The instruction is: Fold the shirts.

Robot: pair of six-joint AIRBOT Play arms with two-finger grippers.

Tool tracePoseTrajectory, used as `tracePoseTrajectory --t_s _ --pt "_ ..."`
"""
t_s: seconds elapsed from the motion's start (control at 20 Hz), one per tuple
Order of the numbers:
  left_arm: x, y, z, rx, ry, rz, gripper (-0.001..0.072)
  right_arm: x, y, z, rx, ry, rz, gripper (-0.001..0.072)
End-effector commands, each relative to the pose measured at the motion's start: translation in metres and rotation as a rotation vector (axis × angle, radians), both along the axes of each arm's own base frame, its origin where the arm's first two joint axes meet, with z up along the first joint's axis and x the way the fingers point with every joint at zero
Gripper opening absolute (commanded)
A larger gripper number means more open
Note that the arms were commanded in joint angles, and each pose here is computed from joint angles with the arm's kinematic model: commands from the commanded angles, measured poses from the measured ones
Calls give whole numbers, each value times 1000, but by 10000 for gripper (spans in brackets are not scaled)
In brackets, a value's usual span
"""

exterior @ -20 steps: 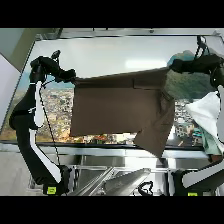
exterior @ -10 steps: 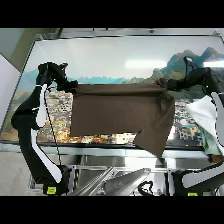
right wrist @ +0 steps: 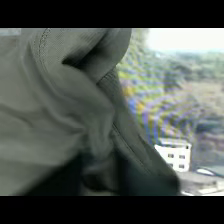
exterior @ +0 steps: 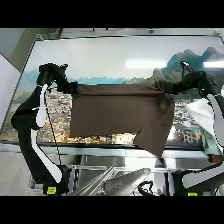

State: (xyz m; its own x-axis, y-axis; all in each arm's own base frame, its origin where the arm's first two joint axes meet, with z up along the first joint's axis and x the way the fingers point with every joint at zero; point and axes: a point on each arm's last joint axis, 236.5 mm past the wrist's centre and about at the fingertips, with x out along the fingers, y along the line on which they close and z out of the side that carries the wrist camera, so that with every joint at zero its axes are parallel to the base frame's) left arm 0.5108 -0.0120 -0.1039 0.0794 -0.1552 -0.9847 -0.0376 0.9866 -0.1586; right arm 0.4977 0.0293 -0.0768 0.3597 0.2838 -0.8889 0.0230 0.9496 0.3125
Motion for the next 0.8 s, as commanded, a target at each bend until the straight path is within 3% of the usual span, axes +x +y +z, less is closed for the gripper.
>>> tracePoseTrajectory --t_s 0.0,0.15,0.4,0.5,0.75 --pt "13 -14 19 -61 -44 4 706 6 8 15 44 -29 -18 365" --pt "32 -30 68 -132 -129 -10 706 15 0 66 59 -100 -57 366" --pt "24 -12 153 -124 -281 18 706 -9 -45 161 68 -189 -142 366" --pt "0 8 181 -117 -280 49 705 -43 -59 168 75 -120 -147 365" --pt "-122 31 166 -149 21 137 705 -140 -55 98 84 128 -144 365"
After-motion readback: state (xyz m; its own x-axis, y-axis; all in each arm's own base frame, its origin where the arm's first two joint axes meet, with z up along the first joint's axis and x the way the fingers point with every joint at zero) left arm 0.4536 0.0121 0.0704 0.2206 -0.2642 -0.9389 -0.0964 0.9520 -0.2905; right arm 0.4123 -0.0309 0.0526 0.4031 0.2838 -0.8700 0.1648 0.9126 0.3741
